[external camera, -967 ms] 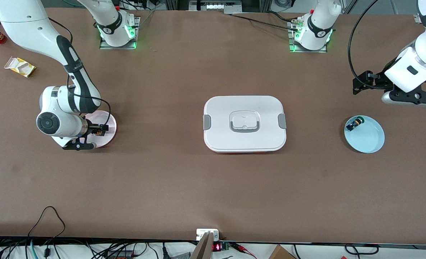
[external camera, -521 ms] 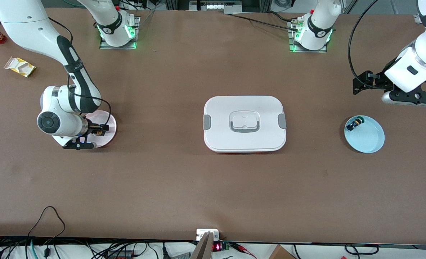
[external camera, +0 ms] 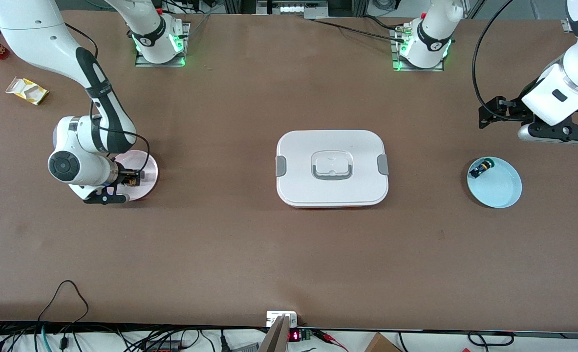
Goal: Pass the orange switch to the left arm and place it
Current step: 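Close the right gripper on the orange switch's body, then lift the orange switch with the right gripper while the left gripper advances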
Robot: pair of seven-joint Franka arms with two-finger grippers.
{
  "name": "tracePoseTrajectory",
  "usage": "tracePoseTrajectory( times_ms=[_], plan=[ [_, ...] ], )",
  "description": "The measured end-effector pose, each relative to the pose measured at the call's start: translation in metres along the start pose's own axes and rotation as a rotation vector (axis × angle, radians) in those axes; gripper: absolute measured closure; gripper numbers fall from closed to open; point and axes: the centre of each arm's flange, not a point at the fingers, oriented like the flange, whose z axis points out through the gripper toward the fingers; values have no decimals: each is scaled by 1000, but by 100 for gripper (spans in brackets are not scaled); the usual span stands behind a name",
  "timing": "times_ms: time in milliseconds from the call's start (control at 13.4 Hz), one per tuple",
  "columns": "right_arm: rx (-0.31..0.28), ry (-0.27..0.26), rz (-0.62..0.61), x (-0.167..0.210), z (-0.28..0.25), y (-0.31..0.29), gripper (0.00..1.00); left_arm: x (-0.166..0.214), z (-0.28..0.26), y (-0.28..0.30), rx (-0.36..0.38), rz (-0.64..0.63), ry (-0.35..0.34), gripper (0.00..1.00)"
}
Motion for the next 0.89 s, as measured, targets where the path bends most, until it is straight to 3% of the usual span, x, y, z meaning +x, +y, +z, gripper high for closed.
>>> tracePoseTrajectory(
  times_ms=[298,446,595,893],
  plan=[
    [24,11,-49,8,-64,-20,28,0,0,0,0,0,-2,0],
    [104,22,-107,11,-113,-29,28,-1,1,0,0,0,-6,0],
    [186,73,-190,13,-157,-32,28,-1,1,0,0,0,-9,0],
    [213,167,-353,9,-233,-58,28,-1,1,0,-1,0,-11,0]
  ],
)
